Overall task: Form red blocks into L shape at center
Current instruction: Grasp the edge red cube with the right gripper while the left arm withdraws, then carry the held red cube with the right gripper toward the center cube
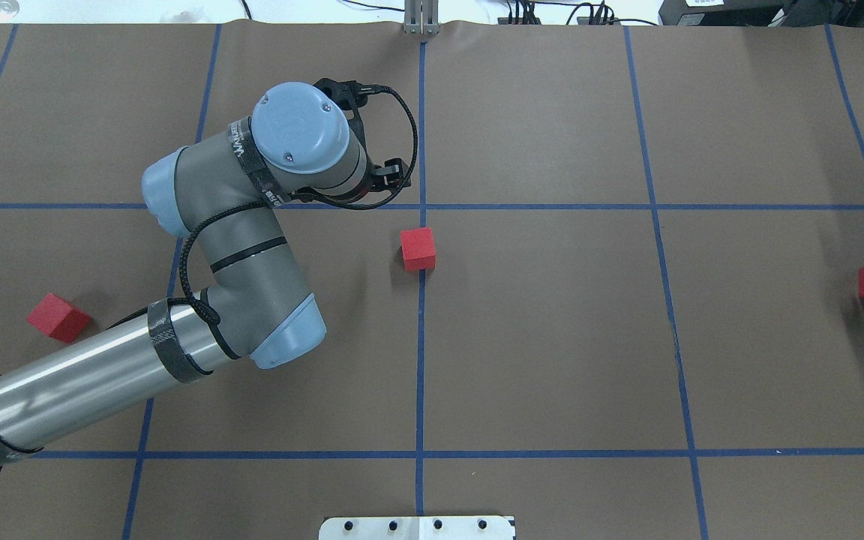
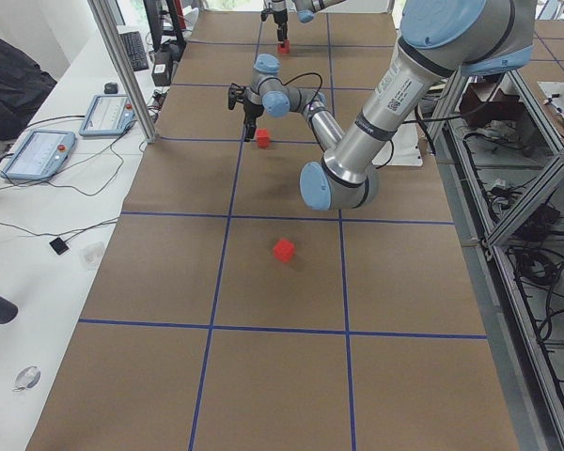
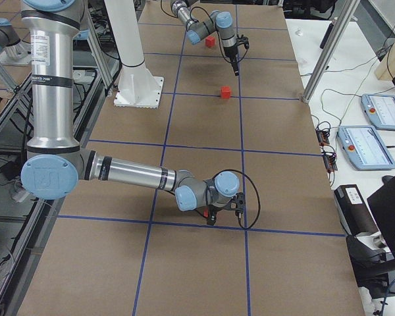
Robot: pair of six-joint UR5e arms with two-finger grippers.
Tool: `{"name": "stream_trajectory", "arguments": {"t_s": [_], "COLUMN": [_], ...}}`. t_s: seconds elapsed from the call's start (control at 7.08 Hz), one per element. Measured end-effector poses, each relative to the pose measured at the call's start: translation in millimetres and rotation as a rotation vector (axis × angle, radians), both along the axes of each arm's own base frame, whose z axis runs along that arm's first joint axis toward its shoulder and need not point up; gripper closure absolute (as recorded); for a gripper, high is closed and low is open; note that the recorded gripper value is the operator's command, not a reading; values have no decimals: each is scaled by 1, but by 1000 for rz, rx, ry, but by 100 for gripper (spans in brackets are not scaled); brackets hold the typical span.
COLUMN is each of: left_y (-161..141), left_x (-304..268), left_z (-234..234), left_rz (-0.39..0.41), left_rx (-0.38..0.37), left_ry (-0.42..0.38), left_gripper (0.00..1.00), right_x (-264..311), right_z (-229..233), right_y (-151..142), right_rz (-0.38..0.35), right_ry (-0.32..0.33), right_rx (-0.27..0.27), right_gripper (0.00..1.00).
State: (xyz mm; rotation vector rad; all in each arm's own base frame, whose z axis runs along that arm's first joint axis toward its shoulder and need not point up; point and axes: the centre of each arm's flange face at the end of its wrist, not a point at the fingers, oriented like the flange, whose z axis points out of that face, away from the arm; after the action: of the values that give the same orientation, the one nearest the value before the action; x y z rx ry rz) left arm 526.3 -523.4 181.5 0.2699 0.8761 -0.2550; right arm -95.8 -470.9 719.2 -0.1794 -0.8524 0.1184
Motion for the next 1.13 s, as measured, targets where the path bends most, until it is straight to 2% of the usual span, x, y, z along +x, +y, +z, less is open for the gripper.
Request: {"name": "stream_trajectory", "arguments": {"t_s": [0.14, 0.28, 0.42, 0.56, 0.71, 0.99, 1.13], "left_y": [-1, -4, -7, -6, -7, -21, -29], "left_x": [-2, -10, -28, -55, -93, -190, -234], "left_z": [-1, -2, 5, 26, 58, 135, 169], "left_rz": [-3, -10, -18, -17, 5, 96, 133], "left_rx": [1, 5, 12, 31, 62, 90, 108], "left_ry": [2, 6, 7, -10, -50, -132, -175], "left_gripper": [0, 0, 0, 0, 0, 0, 0], "right_x": [-3, -5, -7, -16, -36, -104, -147], "right_z": [-7, -22, -49, -83, -127, -226, -266], "right_y": [-4, -10, -16, -21, -29, -39, -31], "right_rz": [31, 46, 52, 44, 17, -60, -107], "right_ry": [20, 26, 15, -3, -24, -89, -106], "right_rx": [-11, 8, 53, 114, 198, 368, 441], "right_gripper": [100, 100, 100, 100, 100, 100, 100]}}
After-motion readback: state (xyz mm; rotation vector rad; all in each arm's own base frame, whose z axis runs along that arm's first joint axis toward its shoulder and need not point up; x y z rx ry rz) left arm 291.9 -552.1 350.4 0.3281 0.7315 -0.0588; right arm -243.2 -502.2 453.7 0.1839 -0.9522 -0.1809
